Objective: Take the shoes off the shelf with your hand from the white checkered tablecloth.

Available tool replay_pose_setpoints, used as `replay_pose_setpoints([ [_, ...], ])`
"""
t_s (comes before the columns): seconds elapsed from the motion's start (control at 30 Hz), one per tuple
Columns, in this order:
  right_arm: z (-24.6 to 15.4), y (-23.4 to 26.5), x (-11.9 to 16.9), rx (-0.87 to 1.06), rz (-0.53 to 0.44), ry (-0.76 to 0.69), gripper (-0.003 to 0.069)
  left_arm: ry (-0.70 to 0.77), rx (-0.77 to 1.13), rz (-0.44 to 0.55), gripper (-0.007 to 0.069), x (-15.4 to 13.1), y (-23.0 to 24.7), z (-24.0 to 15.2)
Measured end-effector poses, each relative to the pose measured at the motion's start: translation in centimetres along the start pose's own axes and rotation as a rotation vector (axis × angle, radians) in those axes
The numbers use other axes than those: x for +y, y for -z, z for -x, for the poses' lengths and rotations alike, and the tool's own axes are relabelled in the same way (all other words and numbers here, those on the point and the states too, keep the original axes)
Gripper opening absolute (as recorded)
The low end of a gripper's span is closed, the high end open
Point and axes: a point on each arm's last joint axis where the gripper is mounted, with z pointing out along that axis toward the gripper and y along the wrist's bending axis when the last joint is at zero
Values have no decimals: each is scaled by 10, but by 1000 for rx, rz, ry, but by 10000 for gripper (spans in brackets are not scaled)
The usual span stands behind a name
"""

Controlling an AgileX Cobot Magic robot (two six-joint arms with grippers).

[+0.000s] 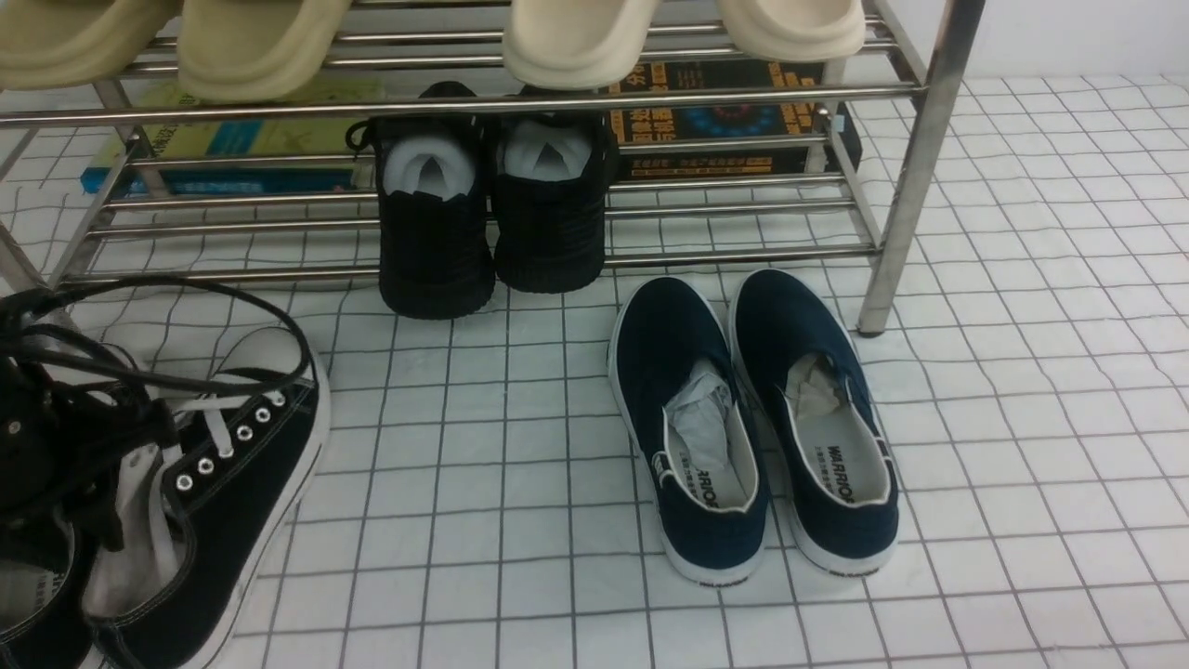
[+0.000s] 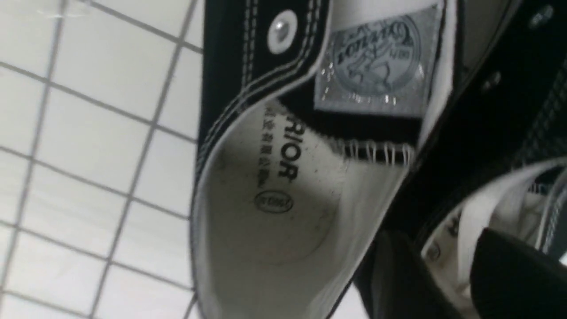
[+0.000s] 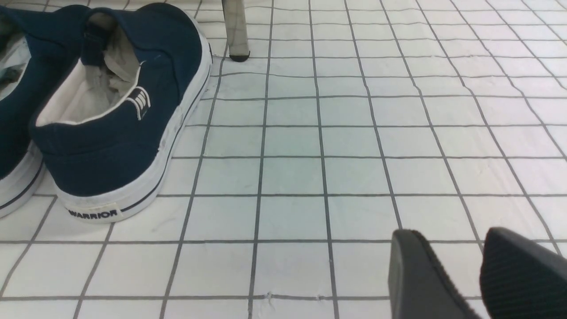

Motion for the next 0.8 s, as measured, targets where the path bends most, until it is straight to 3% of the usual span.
replay_pose_setpoints([
  [0.17, 0, 0, 0, 0, 0, 0, 239, -61, -61, -6, 288, 7, 32, -14],
  [0.33, 0, 0, 0, 0, 0, 0, 239, -175, -139, -63, 139, 14, 75, -46],
  [0.37, 0, 0, 0, 0, 0, 0, 239, -224, -188, -111, 74, 16, 87, -61],
  [0.47, 0, 0, 0, 0, 0, 0, 239, -319, -327, -232, 9, 17, 103, -97],
  [0.6, 0, 0, 0, 0, 0, 1, 239, -346, -565, -398, 1, 17, 106, -135],
  [0.8, 0, 0, 0, 0, 0, 1, 239, -339, -822, -456, 1, 25, 101, -167],
])
